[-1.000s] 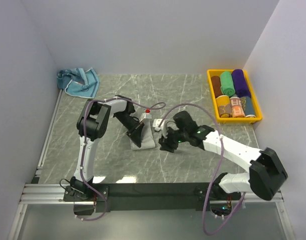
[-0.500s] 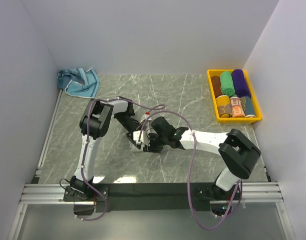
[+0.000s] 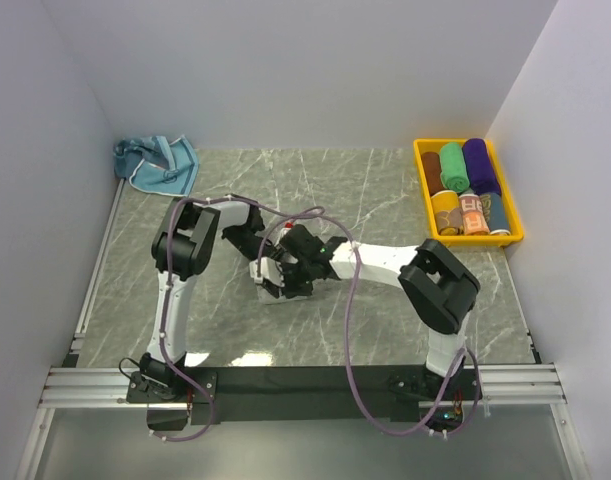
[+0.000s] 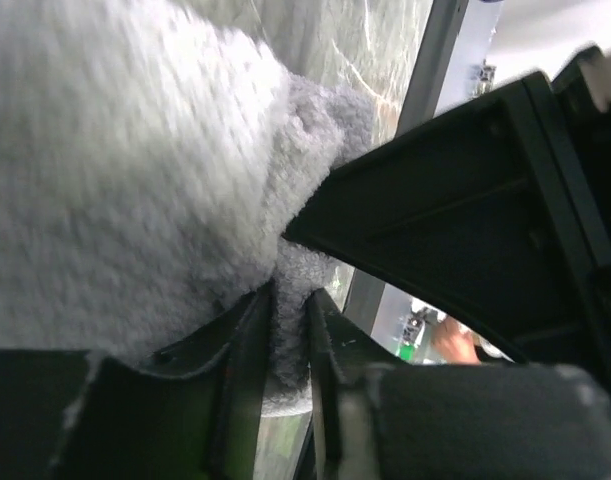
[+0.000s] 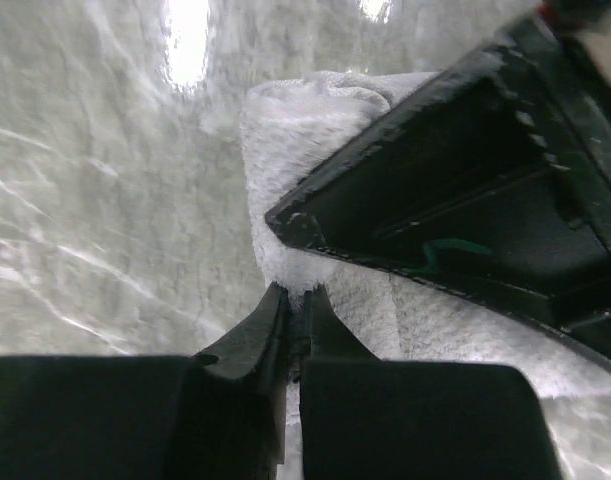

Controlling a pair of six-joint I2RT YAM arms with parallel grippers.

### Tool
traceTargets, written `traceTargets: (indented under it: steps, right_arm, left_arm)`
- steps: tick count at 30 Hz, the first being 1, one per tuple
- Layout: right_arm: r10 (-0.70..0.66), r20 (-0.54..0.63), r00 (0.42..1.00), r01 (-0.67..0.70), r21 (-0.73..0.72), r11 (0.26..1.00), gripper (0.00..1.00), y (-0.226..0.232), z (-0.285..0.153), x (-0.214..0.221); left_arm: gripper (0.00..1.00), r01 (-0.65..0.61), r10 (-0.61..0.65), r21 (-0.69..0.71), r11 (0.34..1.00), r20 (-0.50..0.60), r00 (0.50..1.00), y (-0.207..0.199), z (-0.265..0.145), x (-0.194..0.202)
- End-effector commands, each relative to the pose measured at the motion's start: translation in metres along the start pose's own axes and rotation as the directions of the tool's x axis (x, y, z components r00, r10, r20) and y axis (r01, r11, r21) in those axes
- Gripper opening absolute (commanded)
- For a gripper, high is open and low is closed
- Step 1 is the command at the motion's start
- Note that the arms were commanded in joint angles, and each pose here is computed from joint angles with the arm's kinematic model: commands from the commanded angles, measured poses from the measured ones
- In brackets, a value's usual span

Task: Roll the towels
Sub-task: Roll the towel

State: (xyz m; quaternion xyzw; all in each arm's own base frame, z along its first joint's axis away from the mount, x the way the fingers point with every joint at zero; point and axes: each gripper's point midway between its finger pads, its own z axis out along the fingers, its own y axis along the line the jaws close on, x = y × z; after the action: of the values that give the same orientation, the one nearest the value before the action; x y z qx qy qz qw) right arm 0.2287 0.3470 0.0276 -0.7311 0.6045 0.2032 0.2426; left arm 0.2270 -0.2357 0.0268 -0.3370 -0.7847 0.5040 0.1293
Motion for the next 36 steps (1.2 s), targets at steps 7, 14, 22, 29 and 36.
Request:
traceTargets:
  steps: [7,14,22,29,36]
  right_arm:
    - [0.404,-0.037,0.914,-0.394,-0.312,0.865,0.0,0.034,-0.037,-0.012]
    - [0.625,-0.133,0.77,-0.606,-0.459,0.65,0.0,0.035,-0.033,-0.014]
    - [0.744,-0.209,0.634,-0.725,-0.496,0.478,0.0,0.012,-0.009,-0.008]
    - [0.771,-0.289,0.568,-0.779,-0.491,0.39,0.0,0.01,0.012,0.004]
    - [0.797,-0.321,0.512,-0.807,-0.497,0.319,0.0,0.006,0.019,0.008]
  left_arm:
    - [0.4,-0.17,0.247,-0.281,0.945,0.268,0.931,0.019,-0.076,-0.025]
    - [0.45,-0.134,0.364,-0.479,0.867,0.428,0.827,0.008,-0.142,-0.005]
    - [0.55,-0.309,0.644,-0.714,0.628,0.255,0.721,-0.03,-0.13,0.036]
    - [0.59,-0.518,0.801,-0.781,0.349,-0.038,0.597,-0.043,-0.079,0.033]
    - [0.61,-0.642,0.857,-0.759,0.109,-0.255,0.447,-0.05,-0.041,0.008]
